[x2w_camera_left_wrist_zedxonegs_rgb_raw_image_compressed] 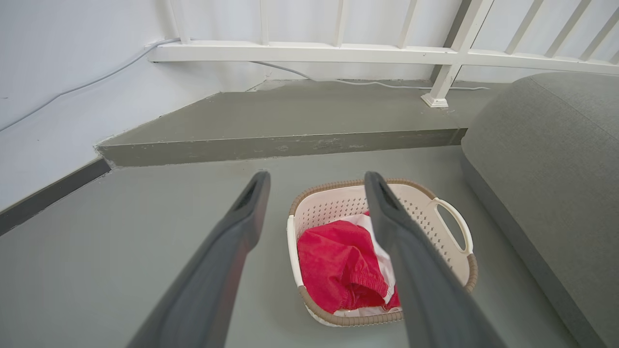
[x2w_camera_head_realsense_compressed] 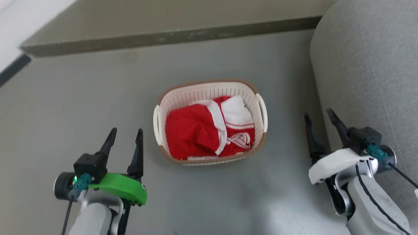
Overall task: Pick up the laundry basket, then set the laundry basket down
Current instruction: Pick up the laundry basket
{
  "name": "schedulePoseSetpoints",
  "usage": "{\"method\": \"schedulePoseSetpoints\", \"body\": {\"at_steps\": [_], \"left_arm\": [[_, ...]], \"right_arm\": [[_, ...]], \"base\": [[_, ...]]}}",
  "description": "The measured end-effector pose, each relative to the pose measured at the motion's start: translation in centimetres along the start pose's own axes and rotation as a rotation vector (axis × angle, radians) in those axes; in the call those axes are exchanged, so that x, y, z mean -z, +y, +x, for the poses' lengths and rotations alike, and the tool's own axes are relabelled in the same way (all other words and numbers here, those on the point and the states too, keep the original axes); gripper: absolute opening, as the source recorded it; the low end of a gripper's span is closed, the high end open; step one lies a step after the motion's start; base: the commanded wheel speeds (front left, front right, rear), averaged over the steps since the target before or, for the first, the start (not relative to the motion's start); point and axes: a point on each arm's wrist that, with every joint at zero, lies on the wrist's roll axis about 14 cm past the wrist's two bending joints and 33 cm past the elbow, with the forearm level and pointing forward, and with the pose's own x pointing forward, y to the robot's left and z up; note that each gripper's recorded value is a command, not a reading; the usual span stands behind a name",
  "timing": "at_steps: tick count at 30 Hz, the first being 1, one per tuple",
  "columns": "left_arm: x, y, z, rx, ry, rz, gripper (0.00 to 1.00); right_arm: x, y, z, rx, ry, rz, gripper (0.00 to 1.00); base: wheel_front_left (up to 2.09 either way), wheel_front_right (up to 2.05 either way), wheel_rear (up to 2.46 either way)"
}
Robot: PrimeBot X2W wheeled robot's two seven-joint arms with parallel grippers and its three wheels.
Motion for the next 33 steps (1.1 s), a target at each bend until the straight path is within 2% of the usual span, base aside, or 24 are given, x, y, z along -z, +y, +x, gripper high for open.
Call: {"method": "schedulePoseSetpoints", "body": {"at_steps": [33], "left_arm": [[8.7,2.3,7.8,0.015,0.173,-0.064,1.0]], "right_arm": [[8.5,-0.2,7.7,-0.021,0.162,0.031,1.0]], "base": [[0.0,0.0,0.0]]}}
